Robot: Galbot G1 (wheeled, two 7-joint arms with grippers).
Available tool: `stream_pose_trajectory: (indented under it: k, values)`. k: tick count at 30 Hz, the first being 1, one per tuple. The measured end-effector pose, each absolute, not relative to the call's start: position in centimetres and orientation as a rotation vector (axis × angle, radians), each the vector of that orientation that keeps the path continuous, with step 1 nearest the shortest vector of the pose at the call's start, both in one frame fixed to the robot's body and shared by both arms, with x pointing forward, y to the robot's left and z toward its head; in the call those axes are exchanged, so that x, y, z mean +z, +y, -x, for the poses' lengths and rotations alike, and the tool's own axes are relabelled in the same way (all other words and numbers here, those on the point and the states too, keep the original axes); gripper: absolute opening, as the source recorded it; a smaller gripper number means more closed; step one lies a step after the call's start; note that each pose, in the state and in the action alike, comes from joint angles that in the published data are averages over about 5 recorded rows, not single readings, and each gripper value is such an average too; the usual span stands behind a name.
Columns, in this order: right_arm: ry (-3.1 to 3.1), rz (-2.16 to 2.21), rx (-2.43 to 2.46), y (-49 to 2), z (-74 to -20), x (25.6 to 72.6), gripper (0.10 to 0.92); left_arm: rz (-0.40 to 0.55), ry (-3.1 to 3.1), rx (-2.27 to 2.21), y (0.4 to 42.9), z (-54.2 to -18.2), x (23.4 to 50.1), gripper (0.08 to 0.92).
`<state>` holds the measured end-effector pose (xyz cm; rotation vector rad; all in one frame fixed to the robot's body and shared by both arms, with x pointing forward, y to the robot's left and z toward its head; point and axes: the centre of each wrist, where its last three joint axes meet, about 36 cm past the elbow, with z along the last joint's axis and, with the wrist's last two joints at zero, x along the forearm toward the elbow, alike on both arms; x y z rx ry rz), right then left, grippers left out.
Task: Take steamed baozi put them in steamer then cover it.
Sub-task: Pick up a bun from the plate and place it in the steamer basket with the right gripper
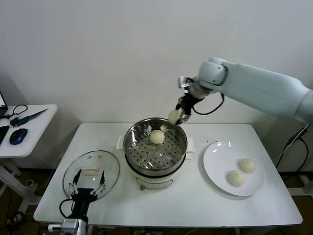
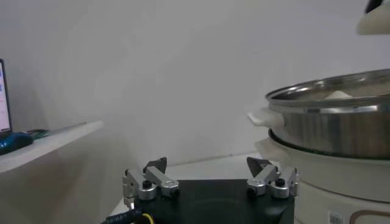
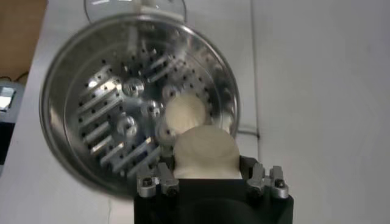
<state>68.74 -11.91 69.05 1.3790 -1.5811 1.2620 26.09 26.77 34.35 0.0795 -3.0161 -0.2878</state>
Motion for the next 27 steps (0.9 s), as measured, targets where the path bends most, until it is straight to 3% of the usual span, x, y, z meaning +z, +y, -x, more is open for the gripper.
stream_pose_trajectory:
  k: [12,27]
  values:
    - [-1.454,-1.475,1.273,-3.5,-67.5,63.3,0.679,-0.086,-3.005,-0.294,27.1,-26.3,34.0,0.823]
    - [-1.386,-1.492,1.271,-1.3,-66.5,58.8,0.708,-0.092,-2.992,-0.293,27.4,-26.3,33.3,0.823]
